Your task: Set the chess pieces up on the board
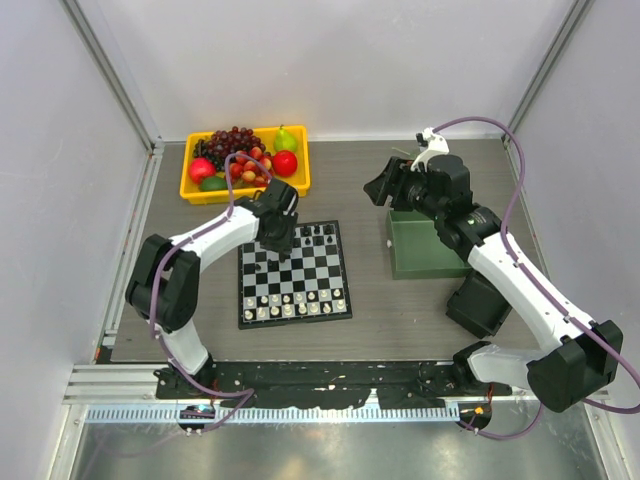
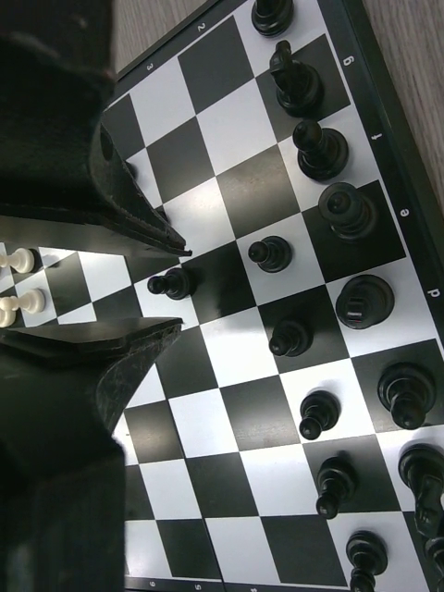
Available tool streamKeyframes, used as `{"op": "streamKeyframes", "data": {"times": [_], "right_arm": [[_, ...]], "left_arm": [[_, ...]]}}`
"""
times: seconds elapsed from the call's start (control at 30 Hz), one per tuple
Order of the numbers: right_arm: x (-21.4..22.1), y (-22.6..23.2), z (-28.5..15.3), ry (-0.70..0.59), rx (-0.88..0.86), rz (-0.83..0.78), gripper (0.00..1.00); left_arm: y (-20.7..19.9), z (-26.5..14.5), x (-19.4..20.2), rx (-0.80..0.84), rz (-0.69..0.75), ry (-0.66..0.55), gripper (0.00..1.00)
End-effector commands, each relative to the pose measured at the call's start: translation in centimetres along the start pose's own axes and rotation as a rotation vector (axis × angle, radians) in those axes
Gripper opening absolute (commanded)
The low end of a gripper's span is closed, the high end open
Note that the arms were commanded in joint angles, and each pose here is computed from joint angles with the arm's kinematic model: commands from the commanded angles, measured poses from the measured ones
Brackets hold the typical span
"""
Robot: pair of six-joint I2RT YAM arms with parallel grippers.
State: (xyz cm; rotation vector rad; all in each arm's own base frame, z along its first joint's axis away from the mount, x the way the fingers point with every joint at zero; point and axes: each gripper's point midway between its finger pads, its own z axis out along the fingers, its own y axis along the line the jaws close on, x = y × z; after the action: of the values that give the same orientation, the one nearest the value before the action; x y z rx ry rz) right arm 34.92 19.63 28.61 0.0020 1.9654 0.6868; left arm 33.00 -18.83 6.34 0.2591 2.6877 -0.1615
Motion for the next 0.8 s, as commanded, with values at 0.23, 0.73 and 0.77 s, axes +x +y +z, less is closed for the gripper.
{"op": "streamKeyframes", "data": {"times": [0.23,0.73,0.77], "right_arm": [[-1.3,1.0,-0.1,-0.043,-0.057,0.003,0.69],[-1.3,1.1,0.0,-0.039,-0.070,0.011,0.69],[-1.4,1.0,0.0,-0.041,-0.067,0.013,0.69]], "left_arm": [[0.0,0.3,0.5,-0.001,0.025,0.014,0.35],[0.1,0.0,1.0,0.001,0.023,0.017,0.27],[0.1,-0.1,0.9,0.002,0.025,0.014,0.26]]}}
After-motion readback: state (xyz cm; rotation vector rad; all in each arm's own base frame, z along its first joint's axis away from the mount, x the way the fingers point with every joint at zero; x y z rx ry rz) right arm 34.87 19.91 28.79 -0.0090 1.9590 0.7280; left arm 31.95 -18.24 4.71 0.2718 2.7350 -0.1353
